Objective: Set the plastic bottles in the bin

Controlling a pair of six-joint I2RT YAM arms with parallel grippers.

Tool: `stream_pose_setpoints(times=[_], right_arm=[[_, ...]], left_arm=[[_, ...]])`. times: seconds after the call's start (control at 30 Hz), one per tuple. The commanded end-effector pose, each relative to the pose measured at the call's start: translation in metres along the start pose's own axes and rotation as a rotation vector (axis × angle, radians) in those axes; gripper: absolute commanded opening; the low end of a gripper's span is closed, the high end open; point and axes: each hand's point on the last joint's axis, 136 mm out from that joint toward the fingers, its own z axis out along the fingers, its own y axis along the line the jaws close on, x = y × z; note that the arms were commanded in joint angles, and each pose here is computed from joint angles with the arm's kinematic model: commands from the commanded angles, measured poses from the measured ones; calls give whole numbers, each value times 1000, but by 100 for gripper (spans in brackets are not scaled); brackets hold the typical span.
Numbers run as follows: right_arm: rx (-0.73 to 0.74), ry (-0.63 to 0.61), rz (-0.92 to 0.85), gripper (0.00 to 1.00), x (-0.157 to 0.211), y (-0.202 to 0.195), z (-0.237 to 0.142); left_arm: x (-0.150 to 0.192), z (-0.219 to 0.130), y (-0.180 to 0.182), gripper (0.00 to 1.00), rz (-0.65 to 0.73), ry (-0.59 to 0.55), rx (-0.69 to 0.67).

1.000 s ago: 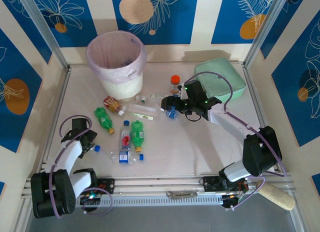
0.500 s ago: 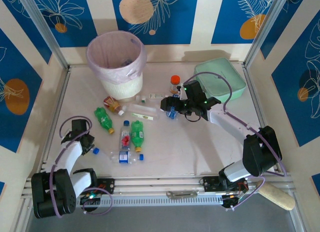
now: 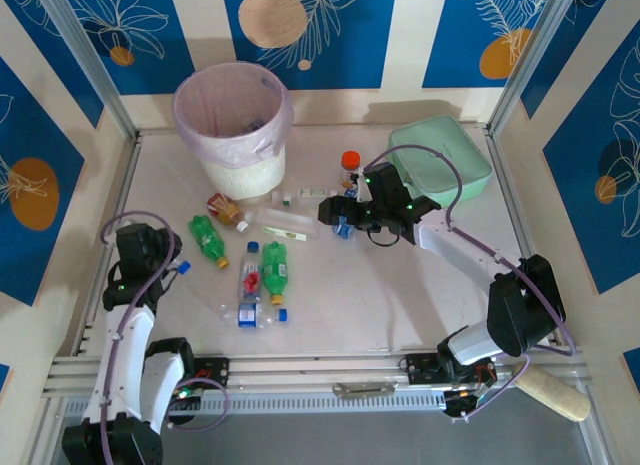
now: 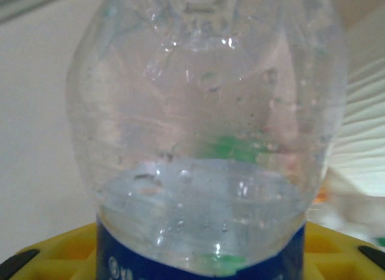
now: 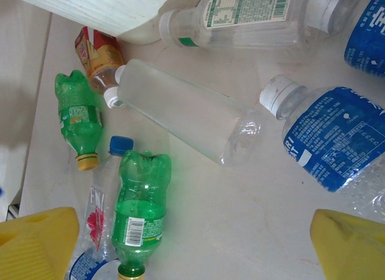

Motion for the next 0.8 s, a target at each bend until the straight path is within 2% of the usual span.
stream_pose_setpoints(times=[0.0, 0.2, 0.43, 0.57, 0.77], right_arm=[[-4, -3, 0, 99, 4, 5, -11], [1, 17, 12, 99, 13, 2, -14], [-12, 24, 17, 99, 13, 4, -12], [-19, 19, 27, 99, 13, 5, -12], [-23, 32, 37, 99, 12, 5, -10]], left_arm=[[-25, -28, -41, 43, 101, -17, 144], [-73, -68, -116, 43, 159, -60, 387], [-121, -86, -197, 42, 225, -70, 582], [-131, -80, -243, 42, 296, -40, 640], [-125, -52, -313, 42, 486, 44, 665]])
